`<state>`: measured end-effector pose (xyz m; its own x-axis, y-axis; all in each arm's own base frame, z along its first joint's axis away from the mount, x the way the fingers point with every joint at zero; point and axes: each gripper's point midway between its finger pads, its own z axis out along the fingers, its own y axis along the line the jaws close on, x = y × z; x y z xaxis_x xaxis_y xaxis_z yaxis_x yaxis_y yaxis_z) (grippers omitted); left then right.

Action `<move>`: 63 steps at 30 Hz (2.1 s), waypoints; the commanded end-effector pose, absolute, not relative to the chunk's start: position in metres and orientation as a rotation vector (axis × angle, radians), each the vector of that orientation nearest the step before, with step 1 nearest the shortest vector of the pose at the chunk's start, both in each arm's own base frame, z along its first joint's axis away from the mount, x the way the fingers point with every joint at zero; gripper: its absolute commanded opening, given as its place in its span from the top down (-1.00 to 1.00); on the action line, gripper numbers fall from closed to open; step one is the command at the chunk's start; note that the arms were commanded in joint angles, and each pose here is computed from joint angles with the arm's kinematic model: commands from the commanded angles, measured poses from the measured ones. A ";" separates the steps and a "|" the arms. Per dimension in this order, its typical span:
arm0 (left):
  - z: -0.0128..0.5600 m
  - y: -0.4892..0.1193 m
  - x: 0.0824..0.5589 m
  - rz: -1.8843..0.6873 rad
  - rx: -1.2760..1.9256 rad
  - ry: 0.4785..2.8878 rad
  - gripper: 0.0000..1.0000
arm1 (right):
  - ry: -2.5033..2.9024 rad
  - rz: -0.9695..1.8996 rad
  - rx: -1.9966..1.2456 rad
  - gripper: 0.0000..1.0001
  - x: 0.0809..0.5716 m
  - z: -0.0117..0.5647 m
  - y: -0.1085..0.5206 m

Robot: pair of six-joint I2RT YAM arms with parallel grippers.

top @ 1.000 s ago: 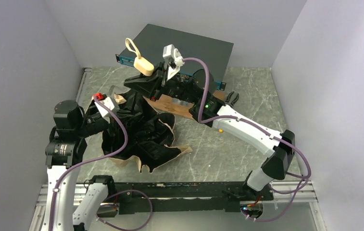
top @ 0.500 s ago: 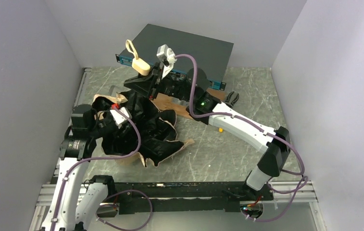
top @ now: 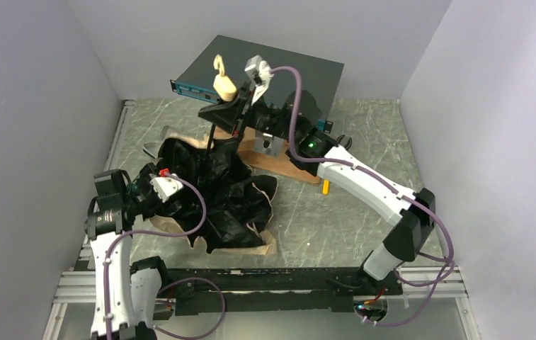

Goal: Open the umbrella

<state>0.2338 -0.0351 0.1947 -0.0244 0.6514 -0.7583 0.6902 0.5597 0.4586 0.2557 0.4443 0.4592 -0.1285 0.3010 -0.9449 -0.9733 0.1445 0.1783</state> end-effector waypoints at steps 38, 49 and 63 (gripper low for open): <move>0.190 -0.103 0.252 -0.341 1.185 1.678 0.38 | 0.760 1.321 -0.730 1.00 0.211 0.581 0.392; 0.154 -0.074 0.266 -0.271 1.158 1.785 0.31 | 0.650 1.349 -0.673 1.00 0.204 0.629 0.371; 0.166 -0.069 0.259 -0.302 1.172 1.712 0.18 | 0.661 1.379 -0.654 1.00 0.216 0.625 0.380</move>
<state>0.2829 -0.0880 0.2172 0.1747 0.5054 -0.8450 0.7746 0.4593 0.4348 0.2890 0.4526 0.4406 -0.1299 0.2558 -0.9580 -0.9650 0.1894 0.1814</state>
